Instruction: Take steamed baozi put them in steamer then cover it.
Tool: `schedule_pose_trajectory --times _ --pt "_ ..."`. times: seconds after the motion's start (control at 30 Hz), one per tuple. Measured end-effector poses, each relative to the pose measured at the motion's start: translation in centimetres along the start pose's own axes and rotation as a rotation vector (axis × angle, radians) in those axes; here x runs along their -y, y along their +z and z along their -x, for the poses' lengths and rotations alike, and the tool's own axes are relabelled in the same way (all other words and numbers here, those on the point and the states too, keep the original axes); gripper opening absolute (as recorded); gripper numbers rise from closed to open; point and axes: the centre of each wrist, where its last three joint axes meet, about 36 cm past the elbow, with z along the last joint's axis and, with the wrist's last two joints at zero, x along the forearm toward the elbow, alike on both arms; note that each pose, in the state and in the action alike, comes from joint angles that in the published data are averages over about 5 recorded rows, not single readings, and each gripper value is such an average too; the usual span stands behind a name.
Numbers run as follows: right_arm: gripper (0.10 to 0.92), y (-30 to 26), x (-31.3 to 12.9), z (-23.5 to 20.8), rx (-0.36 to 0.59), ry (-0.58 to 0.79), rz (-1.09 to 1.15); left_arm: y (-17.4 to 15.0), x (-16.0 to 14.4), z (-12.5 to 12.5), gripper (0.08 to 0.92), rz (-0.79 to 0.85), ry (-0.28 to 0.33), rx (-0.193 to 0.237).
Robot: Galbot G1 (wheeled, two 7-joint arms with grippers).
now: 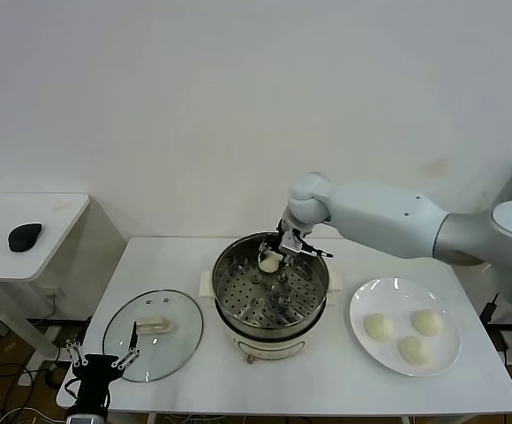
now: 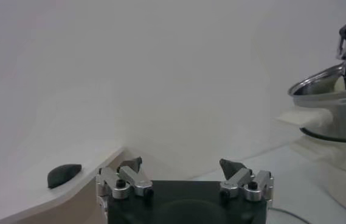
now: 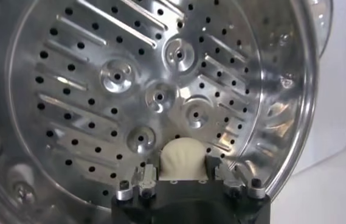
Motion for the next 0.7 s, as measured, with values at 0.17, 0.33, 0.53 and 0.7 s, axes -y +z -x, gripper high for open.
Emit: schedule_pose_trajectory --times 0.17,0.33,0.53,0.7 --pt "0.762 0.3 0.1 -0.3 -0.003 0.007 -0.013 -0.1 0.0 0.0 0.823 0.0 0.0 0.003" --pt "0.819 0.4 0.2 -2.1 -0.002 0.017 0.014 -0.2 -0.3 -0.1 0.823 0.007 0.001 0.003" --pt "0.823 0.0 -0.5 -6.2 -0.005 0.029 0.172 -0.2 -0.7 -0.1 0.823 0.017 0.001 -0.001" --pt "0.823 -0.6 -2.4 -10.4 -0.029 0.039 0.382 -0.7 -0.8 0.1 0.823 0.018 0.002 -0.006"
